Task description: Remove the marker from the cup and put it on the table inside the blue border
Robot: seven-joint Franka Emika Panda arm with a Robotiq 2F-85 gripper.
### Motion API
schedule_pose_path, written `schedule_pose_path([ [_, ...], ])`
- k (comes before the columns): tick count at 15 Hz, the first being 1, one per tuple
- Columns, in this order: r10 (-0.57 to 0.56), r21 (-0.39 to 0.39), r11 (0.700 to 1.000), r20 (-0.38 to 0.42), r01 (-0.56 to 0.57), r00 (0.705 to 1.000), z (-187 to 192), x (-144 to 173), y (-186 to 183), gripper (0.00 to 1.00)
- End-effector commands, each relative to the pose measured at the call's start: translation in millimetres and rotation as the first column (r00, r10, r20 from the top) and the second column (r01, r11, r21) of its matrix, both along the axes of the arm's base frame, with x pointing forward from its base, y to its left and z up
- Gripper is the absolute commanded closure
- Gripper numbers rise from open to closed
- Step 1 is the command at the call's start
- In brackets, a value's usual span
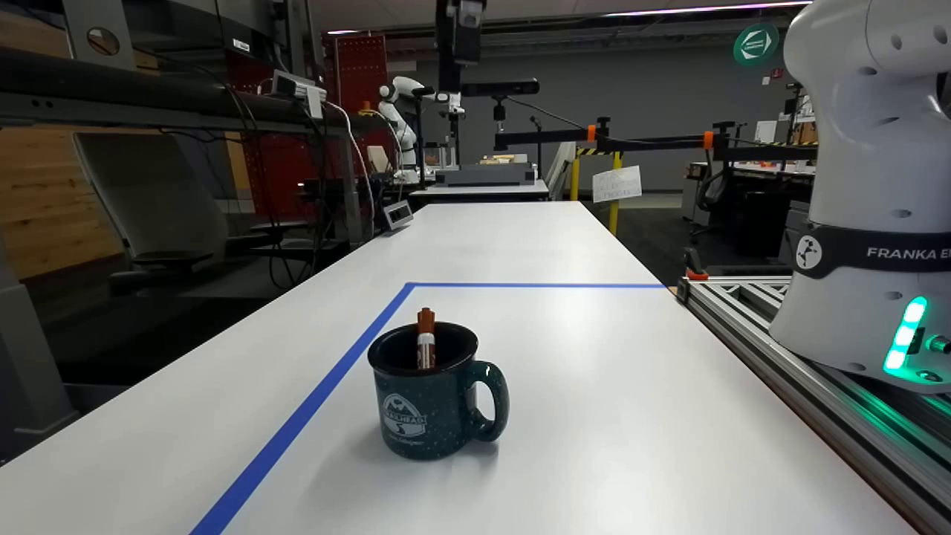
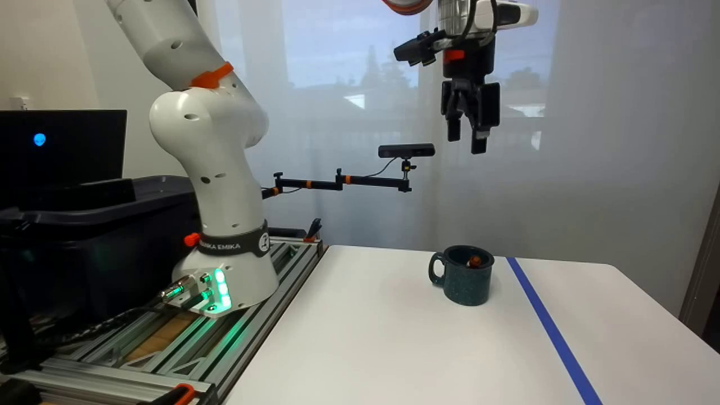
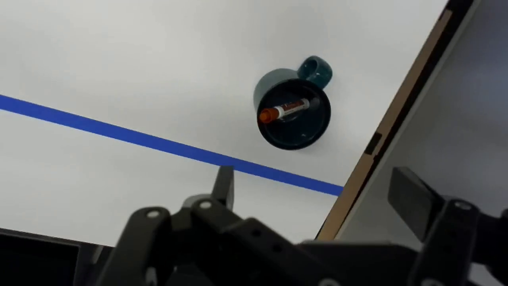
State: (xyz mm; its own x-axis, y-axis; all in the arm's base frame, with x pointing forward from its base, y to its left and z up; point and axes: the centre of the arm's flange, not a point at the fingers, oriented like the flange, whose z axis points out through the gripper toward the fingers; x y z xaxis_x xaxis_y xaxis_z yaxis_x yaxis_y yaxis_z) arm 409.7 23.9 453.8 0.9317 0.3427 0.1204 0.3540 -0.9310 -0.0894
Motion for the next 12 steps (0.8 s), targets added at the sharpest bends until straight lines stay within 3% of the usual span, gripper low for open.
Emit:
schedule_pose_path([
  [1, 0.194, -0.044, 0.98, -0.016, -0.195, 0.981, -37.0, 10.9, -17.2, 0.0],
  [6, 0.436, -0.042, 0.899, 0.034, -0.435, 0.899, -76.2, 18.2, -14.3, 0.0],
  [7, 0.354, -0.048, 0.934, -0.003, -0.354, 0.935, -64.6, 14.4, -15.4, 0.0],
  [10, 0.412, -0.052, 0.91, 0.003, -0.411, 0.911, -74.6, 18.1, -12.6, 0.0],
  [12, 0.487, -0.072, 0.871, -0.005, -0.486, 0.874, -79.7, 23.0, -12.5, 0.0],
])
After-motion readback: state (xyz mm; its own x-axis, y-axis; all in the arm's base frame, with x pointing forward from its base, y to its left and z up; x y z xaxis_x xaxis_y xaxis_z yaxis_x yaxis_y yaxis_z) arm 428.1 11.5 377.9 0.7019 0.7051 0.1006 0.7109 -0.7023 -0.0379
